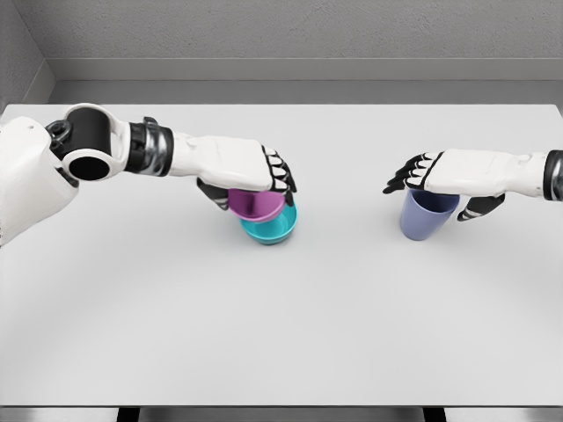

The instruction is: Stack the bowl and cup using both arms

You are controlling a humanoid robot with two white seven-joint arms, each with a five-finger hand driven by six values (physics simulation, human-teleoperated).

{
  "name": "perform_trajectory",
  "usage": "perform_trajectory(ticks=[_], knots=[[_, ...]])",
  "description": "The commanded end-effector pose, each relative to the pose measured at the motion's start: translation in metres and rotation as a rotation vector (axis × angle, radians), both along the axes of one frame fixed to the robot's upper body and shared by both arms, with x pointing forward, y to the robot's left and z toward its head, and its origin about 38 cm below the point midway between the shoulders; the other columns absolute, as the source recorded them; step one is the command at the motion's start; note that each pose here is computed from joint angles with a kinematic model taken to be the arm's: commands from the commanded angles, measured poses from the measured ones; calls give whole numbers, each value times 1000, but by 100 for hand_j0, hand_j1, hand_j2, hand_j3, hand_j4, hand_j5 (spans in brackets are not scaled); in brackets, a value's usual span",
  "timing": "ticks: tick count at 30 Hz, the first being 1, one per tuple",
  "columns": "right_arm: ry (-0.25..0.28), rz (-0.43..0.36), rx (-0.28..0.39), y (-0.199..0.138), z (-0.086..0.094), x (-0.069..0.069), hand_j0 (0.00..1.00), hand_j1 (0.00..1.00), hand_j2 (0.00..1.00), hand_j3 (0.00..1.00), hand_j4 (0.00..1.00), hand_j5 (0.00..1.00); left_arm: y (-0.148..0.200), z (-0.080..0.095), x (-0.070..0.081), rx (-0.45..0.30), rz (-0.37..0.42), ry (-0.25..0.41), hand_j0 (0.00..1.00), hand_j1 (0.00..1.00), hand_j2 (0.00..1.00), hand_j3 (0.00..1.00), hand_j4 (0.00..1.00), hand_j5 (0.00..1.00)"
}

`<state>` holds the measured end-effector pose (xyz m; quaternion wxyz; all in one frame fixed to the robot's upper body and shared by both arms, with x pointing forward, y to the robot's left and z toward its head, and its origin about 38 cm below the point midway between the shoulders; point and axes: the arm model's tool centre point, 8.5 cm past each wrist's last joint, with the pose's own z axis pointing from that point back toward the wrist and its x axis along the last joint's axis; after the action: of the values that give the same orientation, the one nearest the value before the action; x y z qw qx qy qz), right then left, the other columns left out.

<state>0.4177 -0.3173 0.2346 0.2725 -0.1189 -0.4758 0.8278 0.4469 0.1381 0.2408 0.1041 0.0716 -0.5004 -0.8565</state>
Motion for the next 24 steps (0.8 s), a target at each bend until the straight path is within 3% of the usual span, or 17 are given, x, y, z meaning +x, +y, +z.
perform_trajectory(ticks=[1,7,10,24], knots=[[2,-4,4,-1,0,0,100,100,100,100,100,100,-4,-4,3,-4,7,13,72,72,72,72,72,72],[7,-13,3,-3,-2,1,100,100,100,100,100,100,-5,-12,2,13,2,29,72,72,72,72,72,72],[8,-17,-6,-1,-7,5,100,100,100,100,100,100,-8,-19,10,15,25,46,72,72,72,72,72,72],[15,-22,-10,-2,-10,6,100,100,100,100,100,100,-18,-28,5,33,-4,61,76,76,76,76,76,76]])
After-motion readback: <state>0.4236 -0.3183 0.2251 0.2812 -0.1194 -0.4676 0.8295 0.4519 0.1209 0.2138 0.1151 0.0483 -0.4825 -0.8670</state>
